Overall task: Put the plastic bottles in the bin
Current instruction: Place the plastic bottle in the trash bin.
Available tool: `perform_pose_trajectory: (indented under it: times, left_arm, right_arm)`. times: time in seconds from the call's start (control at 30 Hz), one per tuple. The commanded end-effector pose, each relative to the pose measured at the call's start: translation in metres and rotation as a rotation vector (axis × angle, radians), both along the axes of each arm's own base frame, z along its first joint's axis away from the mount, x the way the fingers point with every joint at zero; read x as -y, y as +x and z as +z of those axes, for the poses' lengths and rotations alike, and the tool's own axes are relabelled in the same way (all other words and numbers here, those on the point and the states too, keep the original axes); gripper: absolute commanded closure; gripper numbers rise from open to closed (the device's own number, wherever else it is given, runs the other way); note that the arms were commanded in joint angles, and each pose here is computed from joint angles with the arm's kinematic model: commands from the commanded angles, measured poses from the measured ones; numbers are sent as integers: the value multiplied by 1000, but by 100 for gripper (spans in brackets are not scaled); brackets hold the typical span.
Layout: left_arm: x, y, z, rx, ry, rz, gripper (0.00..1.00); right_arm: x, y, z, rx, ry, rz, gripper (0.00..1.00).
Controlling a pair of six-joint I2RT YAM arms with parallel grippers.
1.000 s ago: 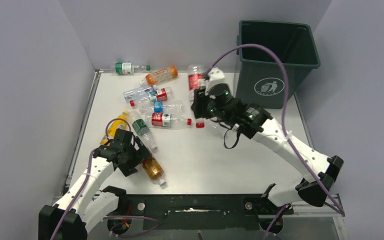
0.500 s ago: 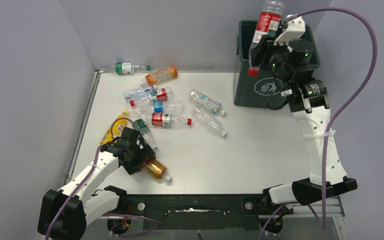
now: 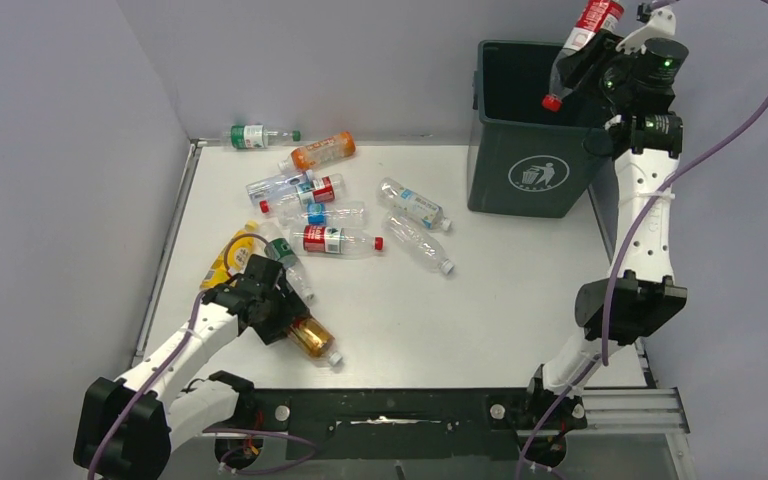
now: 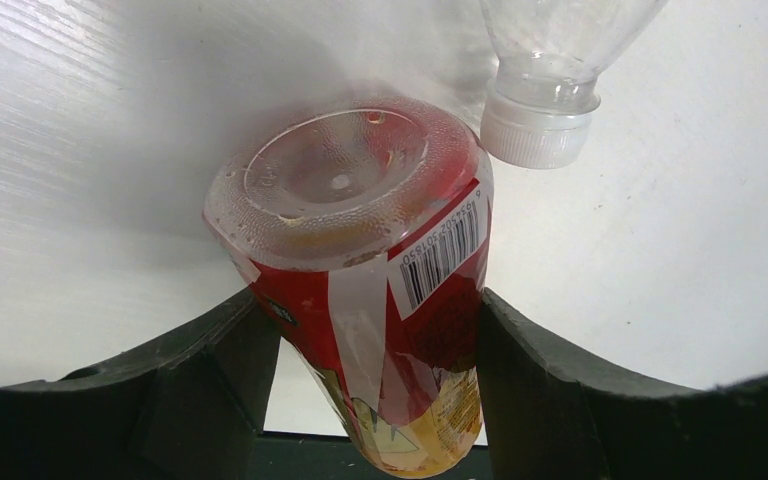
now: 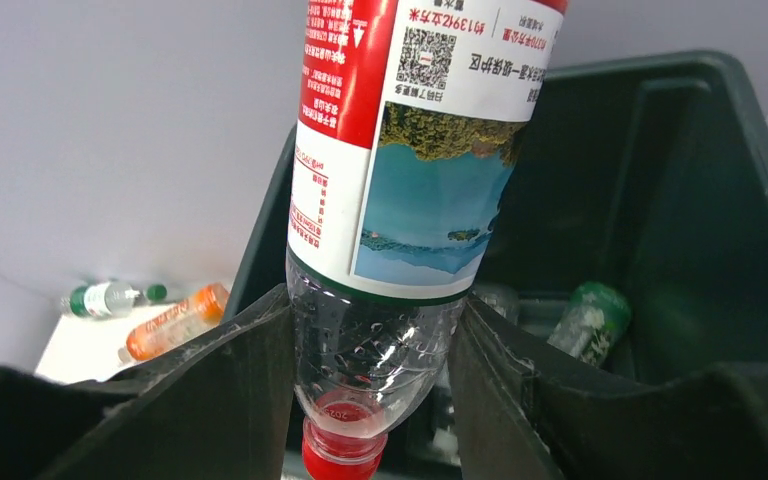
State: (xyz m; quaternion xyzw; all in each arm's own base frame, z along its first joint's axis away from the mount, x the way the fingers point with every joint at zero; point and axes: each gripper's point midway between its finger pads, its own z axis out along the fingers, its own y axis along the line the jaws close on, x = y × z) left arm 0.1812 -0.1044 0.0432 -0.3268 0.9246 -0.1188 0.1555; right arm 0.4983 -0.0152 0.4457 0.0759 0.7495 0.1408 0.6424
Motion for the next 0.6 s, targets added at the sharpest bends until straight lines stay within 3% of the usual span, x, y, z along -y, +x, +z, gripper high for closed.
perform_pose_trajectory:
  times: [0.0, 0.2, 0.57]
  left_arm:
    - [10, 16, 23, 79, -37, -13, 57]
    - [17, 23, 48, 123, -62, -30, 59]
    - [39, 54, 119, 272, -140, -79, 59]
  right_arm:
    - [-2, 8, 61, 182, 61, 83, 49]
    - [17, 37, 38, 143, 93, 76, 43]
    - [20, 46, 9, 62, 92, 77, 8]
